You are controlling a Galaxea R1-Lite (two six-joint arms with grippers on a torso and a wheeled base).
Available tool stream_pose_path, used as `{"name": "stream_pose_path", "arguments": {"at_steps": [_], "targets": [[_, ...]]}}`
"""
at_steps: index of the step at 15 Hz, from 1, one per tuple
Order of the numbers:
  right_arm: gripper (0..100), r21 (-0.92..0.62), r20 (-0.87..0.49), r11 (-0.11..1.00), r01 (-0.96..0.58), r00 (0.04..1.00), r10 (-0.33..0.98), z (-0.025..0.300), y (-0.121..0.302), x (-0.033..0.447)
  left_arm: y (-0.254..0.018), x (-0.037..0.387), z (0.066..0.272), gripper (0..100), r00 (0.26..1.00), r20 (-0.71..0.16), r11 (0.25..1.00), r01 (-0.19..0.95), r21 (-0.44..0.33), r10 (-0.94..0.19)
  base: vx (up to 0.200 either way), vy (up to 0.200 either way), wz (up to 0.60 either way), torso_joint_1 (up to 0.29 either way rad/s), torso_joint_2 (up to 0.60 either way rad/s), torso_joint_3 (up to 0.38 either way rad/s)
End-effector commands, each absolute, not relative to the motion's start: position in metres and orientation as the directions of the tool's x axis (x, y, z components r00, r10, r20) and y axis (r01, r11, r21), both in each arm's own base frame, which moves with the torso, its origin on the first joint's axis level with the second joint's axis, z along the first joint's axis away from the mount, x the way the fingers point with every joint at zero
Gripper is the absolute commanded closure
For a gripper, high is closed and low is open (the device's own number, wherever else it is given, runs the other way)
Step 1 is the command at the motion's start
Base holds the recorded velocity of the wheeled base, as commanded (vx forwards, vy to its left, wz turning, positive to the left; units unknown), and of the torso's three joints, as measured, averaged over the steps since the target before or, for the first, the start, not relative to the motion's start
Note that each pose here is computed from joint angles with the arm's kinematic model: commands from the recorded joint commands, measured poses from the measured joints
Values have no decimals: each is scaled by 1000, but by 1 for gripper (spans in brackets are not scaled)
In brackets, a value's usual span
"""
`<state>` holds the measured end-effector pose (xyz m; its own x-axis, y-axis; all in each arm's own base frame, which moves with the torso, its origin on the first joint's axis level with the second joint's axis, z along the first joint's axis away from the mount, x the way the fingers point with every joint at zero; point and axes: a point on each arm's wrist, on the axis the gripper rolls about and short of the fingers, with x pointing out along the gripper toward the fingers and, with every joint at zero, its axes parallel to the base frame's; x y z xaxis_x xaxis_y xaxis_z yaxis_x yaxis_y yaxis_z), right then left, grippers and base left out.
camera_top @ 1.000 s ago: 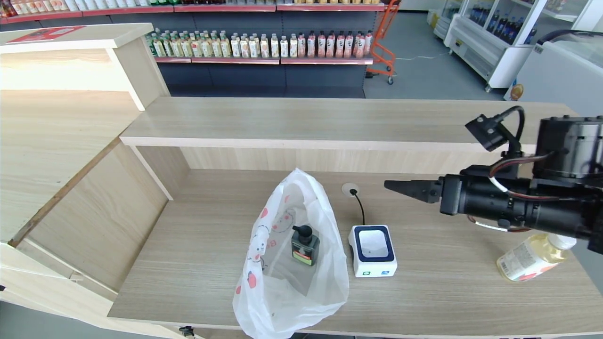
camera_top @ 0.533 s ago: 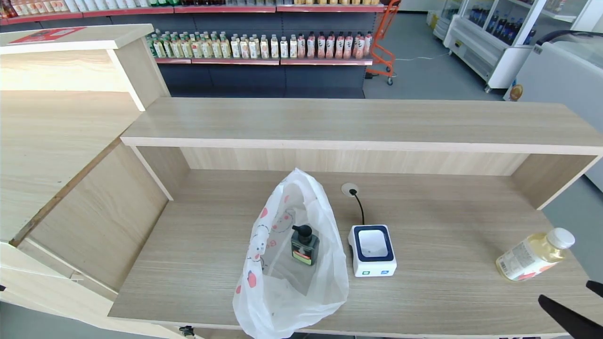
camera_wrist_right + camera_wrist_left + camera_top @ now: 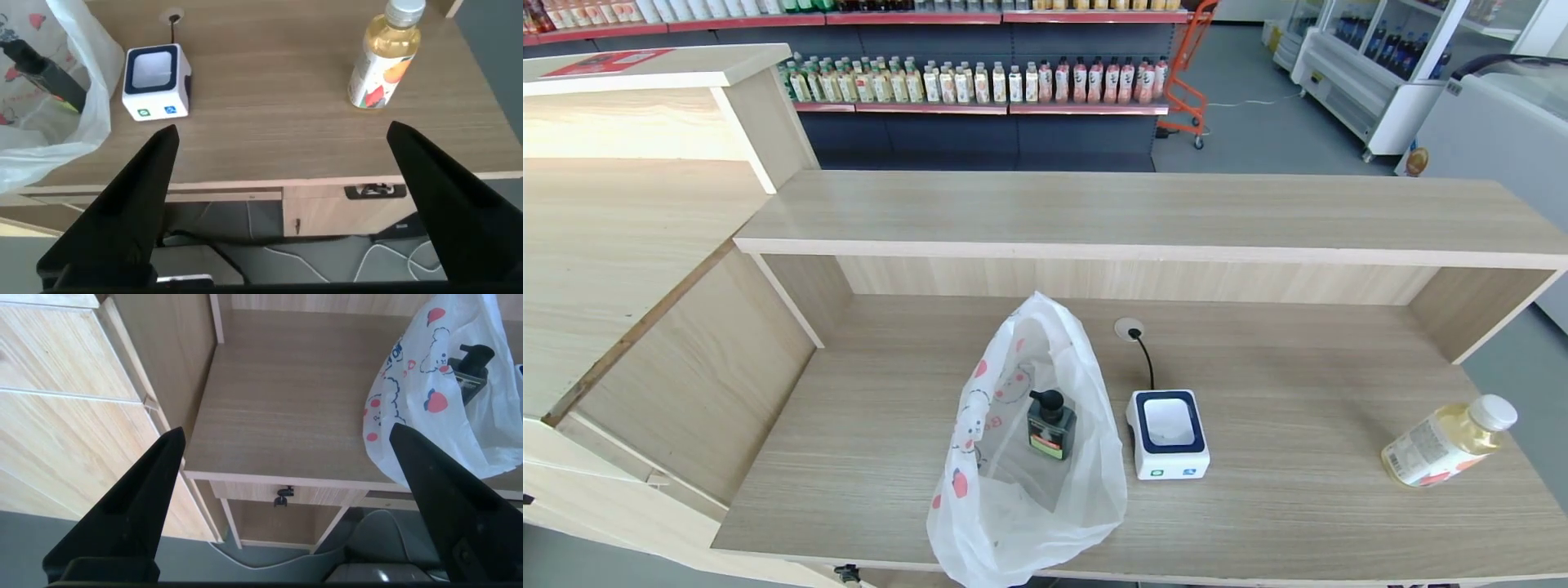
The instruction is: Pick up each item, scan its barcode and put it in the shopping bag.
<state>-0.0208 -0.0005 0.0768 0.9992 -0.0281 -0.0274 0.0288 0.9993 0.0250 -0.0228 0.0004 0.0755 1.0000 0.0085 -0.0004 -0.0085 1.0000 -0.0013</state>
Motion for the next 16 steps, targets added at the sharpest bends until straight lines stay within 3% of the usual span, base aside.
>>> {"name": "stream_pose_path", "arguments": {"at_steps": [1, 5, 14, 16], "targets": [[0, 26, -2, 999, 29, 1000, -29, 75, -1, -23, 0, -23, 75, 0, 1000, 0, 1000, -9, -2, 9, 0, 0, 0, 0, 0, 0], [0, 34, -3, 999, 31, 1000, -31, 75, 0, -23, 0, -23, 75, 0, 1000, 0, 1000, -9, -2, 9, 0, 0, 0, 0, 0, 0], [0, 34, -2, 999, 31, 1000, -31, 75, 0, -23, 0, -23, 75, 0, 1000, 0, 1000, -9, -5, 9, 0, -200, 0, 4, 1, 1], [0, 35, -2, 999, 29, 1000, -29, 75, -1, -23, 0, -23, 75, 0, 1000, 0, 1000, -9, -3, 9, 0, 0, 0, 0, 0, 0]]}}
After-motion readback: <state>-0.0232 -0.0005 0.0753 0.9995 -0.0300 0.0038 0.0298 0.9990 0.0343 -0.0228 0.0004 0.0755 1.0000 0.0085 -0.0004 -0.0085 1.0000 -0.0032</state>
